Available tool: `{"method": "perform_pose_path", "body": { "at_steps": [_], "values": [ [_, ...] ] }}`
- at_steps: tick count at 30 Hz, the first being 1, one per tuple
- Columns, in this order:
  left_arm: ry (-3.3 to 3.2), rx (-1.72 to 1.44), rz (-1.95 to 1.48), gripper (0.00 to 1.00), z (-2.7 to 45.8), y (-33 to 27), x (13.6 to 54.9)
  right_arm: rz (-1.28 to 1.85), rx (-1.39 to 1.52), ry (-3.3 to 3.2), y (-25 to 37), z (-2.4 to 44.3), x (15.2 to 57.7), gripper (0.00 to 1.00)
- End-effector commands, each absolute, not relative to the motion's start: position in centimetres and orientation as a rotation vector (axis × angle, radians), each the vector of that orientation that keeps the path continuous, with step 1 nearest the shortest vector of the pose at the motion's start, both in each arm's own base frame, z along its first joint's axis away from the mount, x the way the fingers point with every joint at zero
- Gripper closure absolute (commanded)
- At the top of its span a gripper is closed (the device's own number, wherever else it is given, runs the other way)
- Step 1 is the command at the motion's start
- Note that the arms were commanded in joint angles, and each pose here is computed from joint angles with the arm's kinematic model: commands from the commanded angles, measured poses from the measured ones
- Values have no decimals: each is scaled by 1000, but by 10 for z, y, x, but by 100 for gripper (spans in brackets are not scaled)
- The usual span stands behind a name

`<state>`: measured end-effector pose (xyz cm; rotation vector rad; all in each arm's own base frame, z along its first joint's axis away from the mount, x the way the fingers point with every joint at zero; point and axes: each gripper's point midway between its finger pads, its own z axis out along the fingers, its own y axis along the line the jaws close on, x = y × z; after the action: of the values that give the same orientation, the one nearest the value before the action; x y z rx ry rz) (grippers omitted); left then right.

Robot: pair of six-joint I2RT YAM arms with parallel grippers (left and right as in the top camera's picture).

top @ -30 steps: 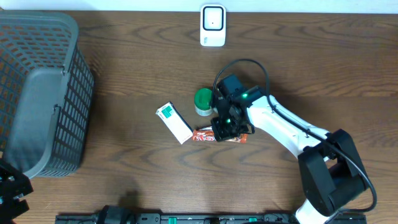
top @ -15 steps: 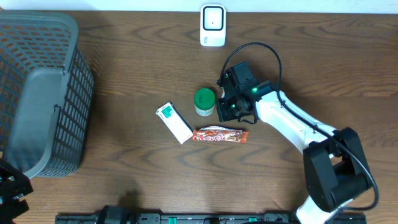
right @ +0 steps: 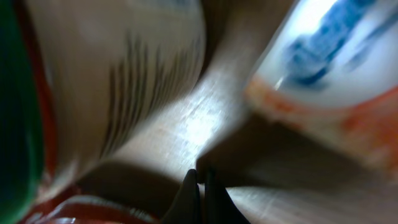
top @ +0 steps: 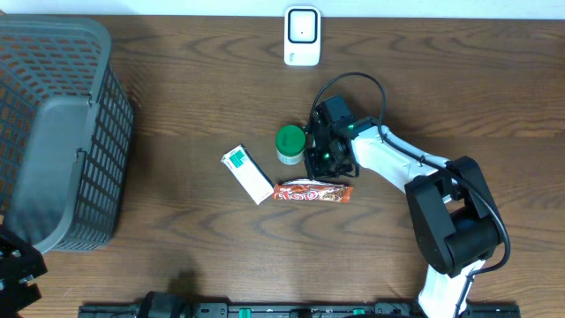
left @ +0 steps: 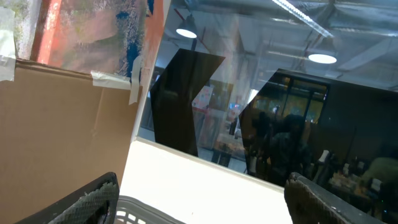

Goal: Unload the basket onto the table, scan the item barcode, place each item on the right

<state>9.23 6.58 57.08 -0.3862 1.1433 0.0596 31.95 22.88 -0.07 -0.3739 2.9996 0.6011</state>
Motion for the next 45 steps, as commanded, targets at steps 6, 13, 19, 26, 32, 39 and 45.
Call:
{"method": "perform_pose_path", "body": {
  "at_steps": [6,13,19,26,32,39,45],
  "values": [
    [1138,-393,81,15,571,68,90,758,-471,3147,229,11,272,99],
    [1138,-393,80,15,571,68,90,872,-736,3054,238,90,223,99],
    [1138,-394,80,15,571,68,90,757,-876,2965,247,123,193,99],
    [1138,-394,80,15,571,68,90,434,-928,2912,223,107,214,4],
    [1138,-394,80,15,571,68,90,397,-987,2901,200,87,223,7],
    [1138,-394,80,15,571,68,90,437,-998,2898,191,56,218,28],
    [1137,-396,77,15,571,68,90,557,-1068,2871,209,46,209,33]
  ]
}}
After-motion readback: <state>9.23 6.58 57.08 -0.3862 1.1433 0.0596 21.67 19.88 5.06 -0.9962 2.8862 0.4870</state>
